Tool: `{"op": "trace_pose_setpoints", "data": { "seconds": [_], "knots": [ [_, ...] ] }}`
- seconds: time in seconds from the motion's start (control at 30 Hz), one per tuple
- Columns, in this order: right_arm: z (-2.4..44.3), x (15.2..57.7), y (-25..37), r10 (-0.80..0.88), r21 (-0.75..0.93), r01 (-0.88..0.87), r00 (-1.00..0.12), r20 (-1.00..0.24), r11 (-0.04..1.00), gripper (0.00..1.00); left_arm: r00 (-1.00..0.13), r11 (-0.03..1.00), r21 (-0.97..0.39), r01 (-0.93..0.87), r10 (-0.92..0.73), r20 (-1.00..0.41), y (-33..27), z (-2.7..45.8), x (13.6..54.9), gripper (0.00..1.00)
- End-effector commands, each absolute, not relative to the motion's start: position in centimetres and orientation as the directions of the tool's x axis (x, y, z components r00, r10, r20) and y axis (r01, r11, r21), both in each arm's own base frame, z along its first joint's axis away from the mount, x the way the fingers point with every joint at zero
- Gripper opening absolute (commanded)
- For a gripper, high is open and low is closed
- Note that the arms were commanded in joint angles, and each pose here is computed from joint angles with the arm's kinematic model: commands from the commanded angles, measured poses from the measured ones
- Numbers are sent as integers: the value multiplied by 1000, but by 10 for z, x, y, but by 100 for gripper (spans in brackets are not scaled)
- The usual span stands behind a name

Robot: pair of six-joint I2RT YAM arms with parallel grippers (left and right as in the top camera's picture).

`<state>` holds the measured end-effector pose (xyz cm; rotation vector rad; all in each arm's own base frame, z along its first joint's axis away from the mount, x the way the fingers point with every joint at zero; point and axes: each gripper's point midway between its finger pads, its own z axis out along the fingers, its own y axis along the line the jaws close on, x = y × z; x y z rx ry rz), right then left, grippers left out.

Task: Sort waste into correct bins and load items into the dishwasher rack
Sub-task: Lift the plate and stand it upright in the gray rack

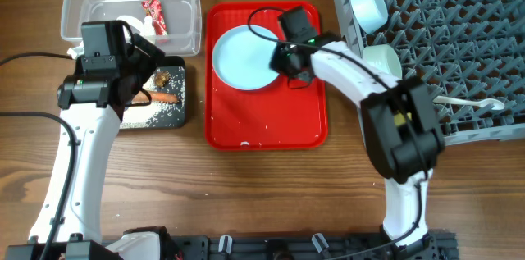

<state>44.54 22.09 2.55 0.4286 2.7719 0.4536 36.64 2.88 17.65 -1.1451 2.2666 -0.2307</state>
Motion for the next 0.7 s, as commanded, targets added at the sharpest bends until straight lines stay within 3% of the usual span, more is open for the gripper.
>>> {"op": "trace_pose_setpoints", "data": {
  "seconds": [0.0, 0.13, 0.2, 0.27, 0.33, 0.4, 0.47, 0.67],
  "knots": [
    [118, 470, 185, 237, 313, 84, -839, -490, 946, 4, -470, 624, -389, -677, -774, -424, 28, 174, 366, 100],
    [229, 465, 142, 78, 147, -45, -677, -732, 988, 4, -470, 624, -389, -677, -774, -424, 28, 174, 366, 100],
    [296, 444, 86, 14, -46, 97, -544, -839, 994, 4, -470, 624, -389, -677, -774, -424, 28, 174, 366, 100],
    [329, 428, 51, -17, -145, 231, -480, -877, 962, 4, -470, 624, -389, -677, -774, -424, 28, 174, 366, 100],
    [369, 401, 3, -69, -270, 444, -418, -906, 854, 4, -470, 624, -389, -677, -774, -424, 28, 174, 366, 100],
    [387, 387, -28, -147, -393, 540, -441, -886, 744, 4, -470, 624, -390, -677, -774, -424, 28, 174, 366, 100],
    [391, 390, -45, -230, -508, 525, -505, -832, 683, 4, -470, 624, -389, -677, -774, -424, 28, 174, 366, 100],
    [387, 438, -81, -368, -651, 455, -565, -739, 608, 4, -470, 624, -389, -677, -774, -424, 28, 174, 366, 100]
  ]
}}
